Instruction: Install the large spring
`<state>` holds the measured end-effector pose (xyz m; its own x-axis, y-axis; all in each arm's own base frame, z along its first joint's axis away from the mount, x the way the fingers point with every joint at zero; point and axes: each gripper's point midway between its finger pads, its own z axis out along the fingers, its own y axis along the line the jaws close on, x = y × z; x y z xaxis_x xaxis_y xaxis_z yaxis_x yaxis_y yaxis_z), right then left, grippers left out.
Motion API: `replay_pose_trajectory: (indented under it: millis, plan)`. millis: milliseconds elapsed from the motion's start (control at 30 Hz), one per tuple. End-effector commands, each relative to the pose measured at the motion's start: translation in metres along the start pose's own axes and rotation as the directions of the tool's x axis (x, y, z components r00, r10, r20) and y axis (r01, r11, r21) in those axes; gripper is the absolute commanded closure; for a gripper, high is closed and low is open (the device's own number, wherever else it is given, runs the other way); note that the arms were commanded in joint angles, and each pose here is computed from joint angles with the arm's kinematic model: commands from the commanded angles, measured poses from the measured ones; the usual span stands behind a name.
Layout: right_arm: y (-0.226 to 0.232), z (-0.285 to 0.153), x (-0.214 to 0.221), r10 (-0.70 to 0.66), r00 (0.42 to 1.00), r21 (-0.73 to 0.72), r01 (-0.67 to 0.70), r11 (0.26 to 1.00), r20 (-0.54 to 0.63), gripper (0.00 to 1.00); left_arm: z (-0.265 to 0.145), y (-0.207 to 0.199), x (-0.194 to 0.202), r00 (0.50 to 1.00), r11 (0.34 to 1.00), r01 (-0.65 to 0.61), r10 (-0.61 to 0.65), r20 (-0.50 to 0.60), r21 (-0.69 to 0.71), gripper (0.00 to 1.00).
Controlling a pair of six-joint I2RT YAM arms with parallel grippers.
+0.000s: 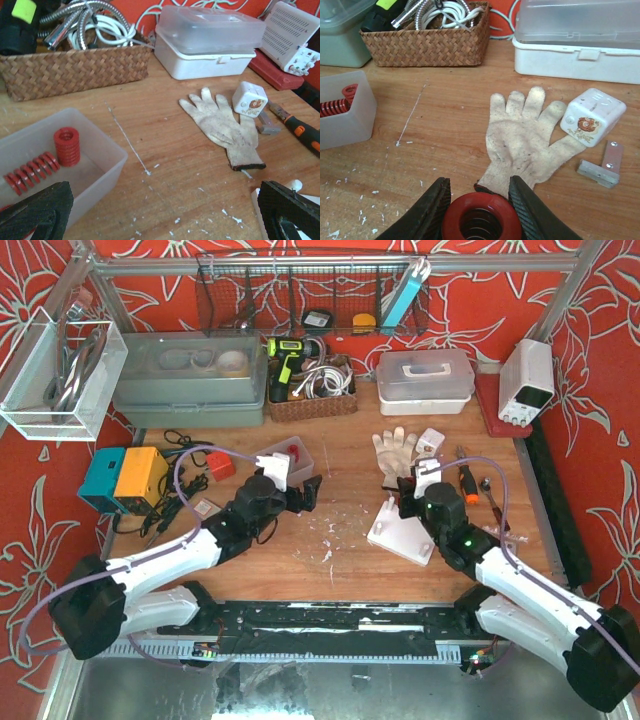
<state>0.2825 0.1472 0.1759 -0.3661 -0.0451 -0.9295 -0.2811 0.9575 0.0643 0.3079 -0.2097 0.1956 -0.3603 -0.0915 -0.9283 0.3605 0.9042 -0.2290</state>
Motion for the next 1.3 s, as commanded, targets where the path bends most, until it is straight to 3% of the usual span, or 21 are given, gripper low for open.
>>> replay_pose_trajectory:
  millis: [0, 333, 1233, 1267]
  plan:
    - [0.012, 0.004, -0.007, -0.009, 0.998, -0.057, 0.013, 0.998, 0.067, 1.00, -0.006, 0.006, 0.009, 0.996, 0.996, 0.085, -0.085, -0.014, -0.002, 0.00]
    - [0.019, 0.026, 0.002, 0.032, 0.997, -0.072, -0.027, 0.997, 0.071, 1.00, -0.009, 0.003, 0.007, 0.995, 0.995, 0.096, -0.096, -0.013, 0.022, 0.00]
    - [0.009, 0.053, 0.050, -0.030, 0.999, -0.003, 0.030, 1.000, 0.013, 1.00, 0.003, -0.006, 0.016, 0.994, 0.994, 0.095, -0.092, -0.064, 0.058, 0.00]
    - [0.007, 0.053, 0.051, -0.030, 0.999, 0.009, 0.030, 0.999, 0.011, 0.96, 0.003, -0.006, 0.016, 0.994, 0.994, 0.095, -0.092, -0.063, 0.057, 0.00]
